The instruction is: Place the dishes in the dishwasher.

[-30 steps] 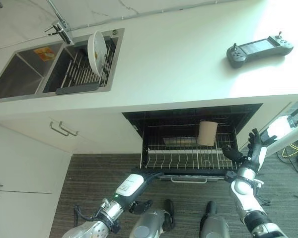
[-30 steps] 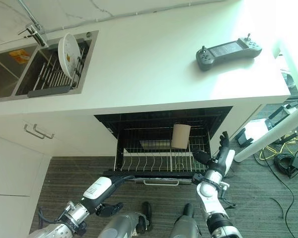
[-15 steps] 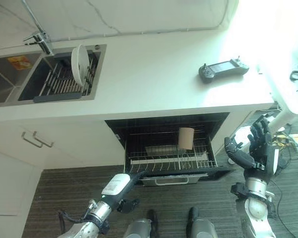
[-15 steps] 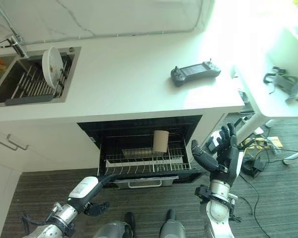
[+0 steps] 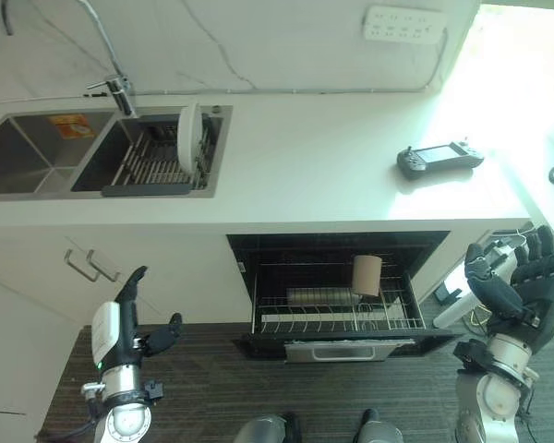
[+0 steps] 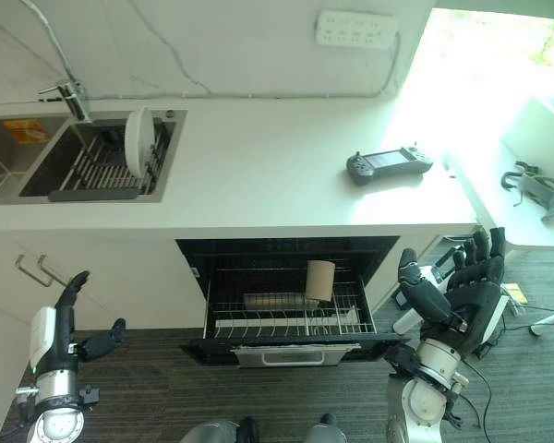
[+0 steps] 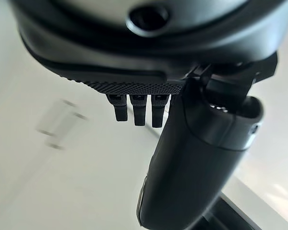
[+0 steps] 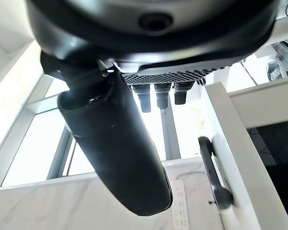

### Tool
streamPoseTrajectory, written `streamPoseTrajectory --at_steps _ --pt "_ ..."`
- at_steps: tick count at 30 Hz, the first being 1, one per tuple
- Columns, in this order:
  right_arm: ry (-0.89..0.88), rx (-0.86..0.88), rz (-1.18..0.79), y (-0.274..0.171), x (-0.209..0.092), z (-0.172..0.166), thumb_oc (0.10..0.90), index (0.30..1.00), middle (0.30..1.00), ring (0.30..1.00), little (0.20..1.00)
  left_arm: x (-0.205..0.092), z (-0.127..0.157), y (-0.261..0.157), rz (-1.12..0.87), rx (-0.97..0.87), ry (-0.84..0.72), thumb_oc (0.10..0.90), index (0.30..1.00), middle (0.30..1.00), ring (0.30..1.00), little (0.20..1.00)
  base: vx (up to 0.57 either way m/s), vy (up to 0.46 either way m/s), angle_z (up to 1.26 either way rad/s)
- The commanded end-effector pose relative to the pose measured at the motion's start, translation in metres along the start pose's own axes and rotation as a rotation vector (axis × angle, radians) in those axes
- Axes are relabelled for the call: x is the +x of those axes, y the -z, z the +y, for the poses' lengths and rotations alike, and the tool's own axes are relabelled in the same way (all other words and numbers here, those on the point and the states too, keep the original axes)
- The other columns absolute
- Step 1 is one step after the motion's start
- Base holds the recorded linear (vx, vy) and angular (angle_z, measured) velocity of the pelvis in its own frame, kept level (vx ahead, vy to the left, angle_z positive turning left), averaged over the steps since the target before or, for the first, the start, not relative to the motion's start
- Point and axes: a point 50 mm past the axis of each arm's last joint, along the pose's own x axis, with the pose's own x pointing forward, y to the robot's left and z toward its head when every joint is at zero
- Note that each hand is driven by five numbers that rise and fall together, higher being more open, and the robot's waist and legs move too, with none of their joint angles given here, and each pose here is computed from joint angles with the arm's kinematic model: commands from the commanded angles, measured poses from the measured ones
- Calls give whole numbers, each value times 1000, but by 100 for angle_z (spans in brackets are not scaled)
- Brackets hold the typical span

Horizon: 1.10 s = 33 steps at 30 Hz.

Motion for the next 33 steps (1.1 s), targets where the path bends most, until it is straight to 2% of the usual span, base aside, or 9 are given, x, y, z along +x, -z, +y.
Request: streamPoseTrajectory --at_steps 1,7,10,13,15,19,23,27,33 --pt "-78 93 -240 -37 27 12 800 900 900 900 900 25 16 -21 -40 -94 -146 800 900 900 900 900 -8 -80 -15" --pt "-108 125 -254 -38 35 9 800 900 900 900 900 -9 -21 27 311 -128 60 800 900 900 900 900 25 -107 -18" --pt "-135 122 -268 -44 47 10 800 900 900 900 900 -69 -63 74 710 -215 350 800 900 900 900 900 110 -91 -6" --pt "-131 107 -299 -56 59 11 800 900 900 900 900 -108 -91 82 868 -251 536 800 900 900 900 900 115 -11 -17" --pt "-111 99 -321 -61 65 13 800 900 900 900 900 -121 -98 84 938 -275 576 800 900 900 900 900 82 117 6" --pt "-126 79 -334 -66 69 23 800 900 900 900 900 -133 -99 91 1041 -309 572 800 900 900 900 900 95 294 5" --pt "-102 62 -355 -72 73 19 800 900 900 900 900 -142 -100 95 1089 -270 642 800 900 900 900 900 78 381 -30" --pt "-2 86 -355 -72 71 7 800 900 900 900 900 -143 -106 94 1125 -172 817 800 900 900 900 900 115 726 -1" --pt "-36 157 -355 -73 75 25 800 900 900 900 900 -146 -100 99 1217 -226 807 800 900 900 900 900 30 283 -43"
